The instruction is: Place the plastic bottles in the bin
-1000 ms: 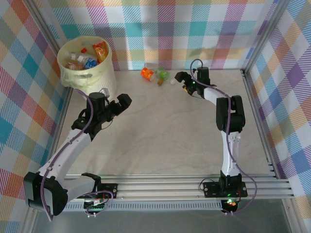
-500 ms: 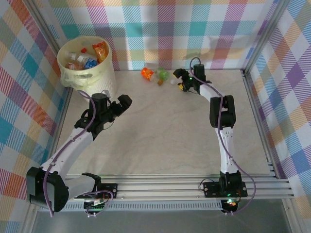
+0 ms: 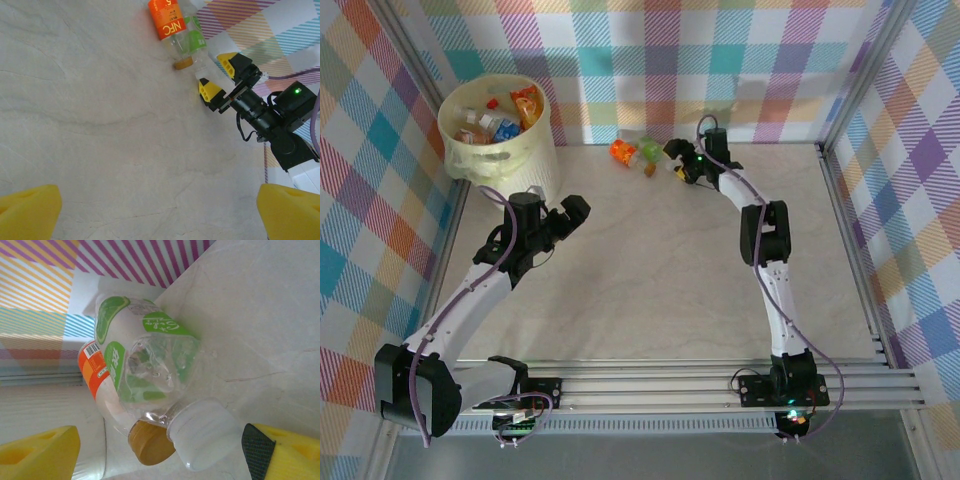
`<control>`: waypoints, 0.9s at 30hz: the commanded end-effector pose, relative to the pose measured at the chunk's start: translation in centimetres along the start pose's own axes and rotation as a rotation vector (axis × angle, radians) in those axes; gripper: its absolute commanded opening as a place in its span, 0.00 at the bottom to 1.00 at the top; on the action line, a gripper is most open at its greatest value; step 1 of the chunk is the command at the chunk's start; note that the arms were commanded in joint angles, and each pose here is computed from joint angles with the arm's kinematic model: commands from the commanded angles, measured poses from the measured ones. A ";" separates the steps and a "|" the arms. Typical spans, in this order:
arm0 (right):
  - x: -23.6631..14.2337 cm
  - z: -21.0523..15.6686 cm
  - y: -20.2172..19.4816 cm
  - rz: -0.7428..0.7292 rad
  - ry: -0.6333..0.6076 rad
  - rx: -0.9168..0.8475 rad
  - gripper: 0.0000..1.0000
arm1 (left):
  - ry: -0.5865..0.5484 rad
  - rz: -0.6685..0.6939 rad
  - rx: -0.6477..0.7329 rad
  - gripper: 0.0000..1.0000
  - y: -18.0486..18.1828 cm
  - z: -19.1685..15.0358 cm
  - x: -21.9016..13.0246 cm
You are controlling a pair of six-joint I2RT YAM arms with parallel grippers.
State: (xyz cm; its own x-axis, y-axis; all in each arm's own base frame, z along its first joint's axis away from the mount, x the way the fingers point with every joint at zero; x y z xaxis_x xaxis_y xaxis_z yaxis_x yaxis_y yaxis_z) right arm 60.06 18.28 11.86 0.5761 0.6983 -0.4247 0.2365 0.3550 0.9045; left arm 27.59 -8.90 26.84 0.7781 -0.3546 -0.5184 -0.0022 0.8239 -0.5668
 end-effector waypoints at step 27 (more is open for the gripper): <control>1.2 -1.1 1.2 -0.137 -0.015 -0.300 0.82 | 0.052 0.091 0.043 1.00 0.9 -0.8 1.4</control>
State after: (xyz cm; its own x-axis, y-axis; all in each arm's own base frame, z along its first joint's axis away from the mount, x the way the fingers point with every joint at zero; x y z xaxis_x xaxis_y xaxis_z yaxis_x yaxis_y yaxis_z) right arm 60.06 20.27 14.07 0.5838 0.6254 -0.5178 0.0155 0.6290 0.7772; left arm 28.10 -8.75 25.09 0.7484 -0.3054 -0.5888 -0.0521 0.8579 -0.5112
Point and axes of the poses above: each hand's point on the last joint's axis, 136 mm out from that joint toward the fingers, its own x axis out along the fingers, its own y axis along the line the jaws close on, z = x × y, the point moved 10 cm from there along -x, back along the fingers, and after that the axes turned 14 degrees about x, right-handed, at the moved point
